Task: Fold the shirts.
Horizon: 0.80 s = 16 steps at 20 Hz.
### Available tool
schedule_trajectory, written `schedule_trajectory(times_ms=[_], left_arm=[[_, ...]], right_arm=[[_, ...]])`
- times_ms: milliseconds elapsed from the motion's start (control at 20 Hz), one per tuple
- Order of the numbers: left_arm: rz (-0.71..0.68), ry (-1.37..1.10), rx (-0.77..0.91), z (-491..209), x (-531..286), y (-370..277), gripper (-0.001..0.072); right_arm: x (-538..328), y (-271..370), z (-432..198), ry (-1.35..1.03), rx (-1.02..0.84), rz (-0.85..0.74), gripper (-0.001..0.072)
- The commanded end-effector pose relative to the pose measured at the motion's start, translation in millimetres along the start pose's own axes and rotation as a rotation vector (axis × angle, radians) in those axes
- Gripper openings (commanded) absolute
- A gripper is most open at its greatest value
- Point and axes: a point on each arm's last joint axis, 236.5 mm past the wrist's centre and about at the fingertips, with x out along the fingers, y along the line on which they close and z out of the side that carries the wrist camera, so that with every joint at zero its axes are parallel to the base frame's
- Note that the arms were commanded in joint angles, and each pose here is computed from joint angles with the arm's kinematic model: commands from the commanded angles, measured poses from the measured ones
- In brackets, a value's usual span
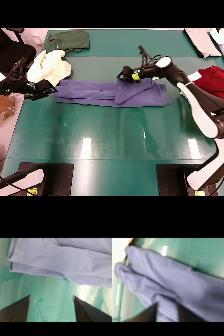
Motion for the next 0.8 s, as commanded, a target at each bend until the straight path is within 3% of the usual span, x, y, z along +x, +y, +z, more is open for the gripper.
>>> schedule_trajectory(times_ms=[0, 200, 300, 350, 450, 500, 750], left_arm=[[-0.004, 0.006, 0.002, -1.3, -0.4, -0.9, 0.0621], [-0.004, 0.007, 0.011, -1.6, -0.4, -0.9, 0.0621], [-0.009, 0.001, 0.009, -0.1, -0.4, -2.1, 0.0621], [-0.010, -0.004, 0.008, 1.0, -0.4, -2.4, 0.0621], [-0.012, -0.009, 0.013, 2.1, -0.4, -2.8, 0.0621], [-0.012, -0.008, 0.015, 1.9, -0.4, -2.7, 0.0621], [-0.018, 0.012, 0.012, -2.8, -0.4, -4.1, 0.0620]], right_arm=[[1.1, 3.8, -0.1, 0.069, 0.004, 0.026, 0.0346], [-91.8, -40.8, 27.3, -0.009, -0.028, -0.188, 0.0347], [-146.3, -86.3, 7.7, 0.031, 0.052, -0.308, 0.0470], [-165.2, -102.9, -5.8, 0.048, 0.111, -0.315, 0.0494], [-192.0, -137.1, -36.7, 0.066, 0.242, -0.316, 0.0663], [-198.4, -147.2, -52.4, 0.077, 0.285, -0.281, 0.0696], [-214.6, -194.9, -91.8, 0.021, 0.429, -0.186, 0.0718]])
